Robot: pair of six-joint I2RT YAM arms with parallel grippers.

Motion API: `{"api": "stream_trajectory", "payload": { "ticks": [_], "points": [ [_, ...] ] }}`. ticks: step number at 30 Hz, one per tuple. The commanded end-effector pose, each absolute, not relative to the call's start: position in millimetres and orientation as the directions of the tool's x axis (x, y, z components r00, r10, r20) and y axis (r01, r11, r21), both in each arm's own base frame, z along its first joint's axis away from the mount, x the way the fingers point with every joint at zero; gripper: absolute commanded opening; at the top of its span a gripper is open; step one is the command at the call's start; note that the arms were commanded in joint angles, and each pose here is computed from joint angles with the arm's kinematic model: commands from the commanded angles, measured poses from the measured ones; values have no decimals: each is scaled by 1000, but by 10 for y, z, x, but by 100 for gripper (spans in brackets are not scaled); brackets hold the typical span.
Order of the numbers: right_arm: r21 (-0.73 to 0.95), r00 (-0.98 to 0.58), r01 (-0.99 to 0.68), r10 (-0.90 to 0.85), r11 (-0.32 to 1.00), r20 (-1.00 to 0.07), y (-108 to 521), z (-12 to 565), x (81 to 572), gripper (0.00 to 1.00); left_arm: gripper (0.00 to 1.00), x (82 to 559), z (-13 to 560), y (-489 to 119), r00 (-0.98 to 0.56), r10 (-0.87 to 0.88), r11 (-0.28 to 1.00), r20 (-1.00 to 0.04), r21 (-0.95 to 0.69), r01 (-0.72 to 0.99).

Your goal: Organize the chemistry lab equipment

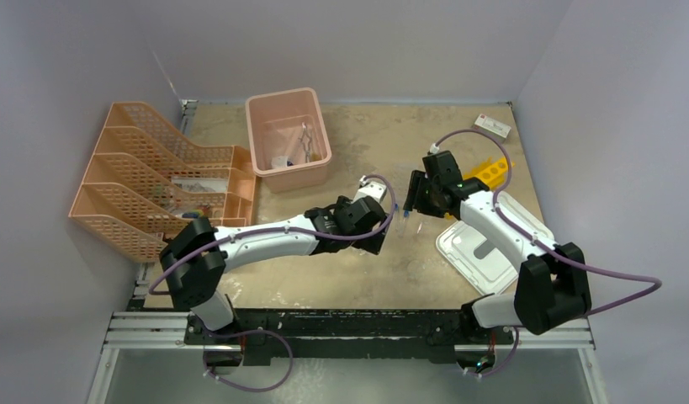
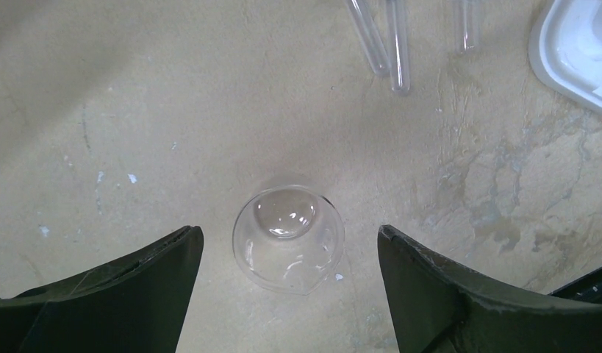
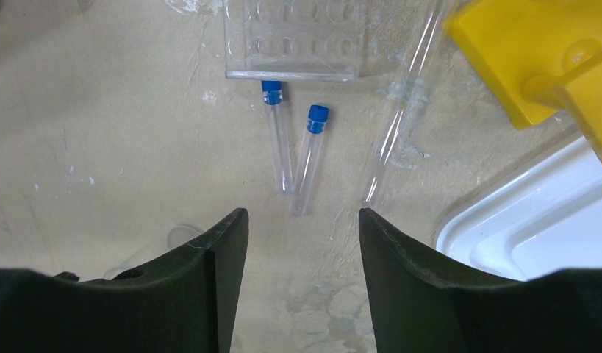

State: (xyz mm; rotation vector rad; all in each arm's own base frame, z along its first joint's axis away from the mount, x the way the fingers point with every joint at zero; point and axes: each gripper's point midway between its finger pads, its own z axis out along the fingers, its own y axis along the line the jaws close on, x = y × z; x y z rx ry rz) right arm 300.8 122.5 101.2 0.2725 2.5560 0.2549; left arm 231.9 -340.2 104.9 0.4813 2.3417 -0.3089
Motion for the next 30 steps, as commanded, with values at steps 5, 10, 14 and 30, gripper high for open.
{"api": "stream_trajectory", "payload": {
  "ticks": [5, 10, 14, 30],
  "points": [
    [262, -806, 143, 266, 954, -529, 1225, 1090, 3017, 59, 85, 2323, 835, -3465, -700, 261, 908, -665, -77, 412],
    [262, -804, 144, 267, 954, -531, 1222, 1088, 3014, 59, 72, 2353, 751, -3422, -718, 270, 924, -642, -36, 380],
    [260, -801, 143, 266, 955, -536, 1216, 1103, 3021, 60, 60, 2369, 802, -3439, -720, 257, 929, -644, -42, 369],
    [257, -786, 152, 274, 954, -554, 1187, 1162, 3041, 59, 48, 3056, 2103, -2962, -603, -39, 976, -797, -161, 150]
  ]
}}
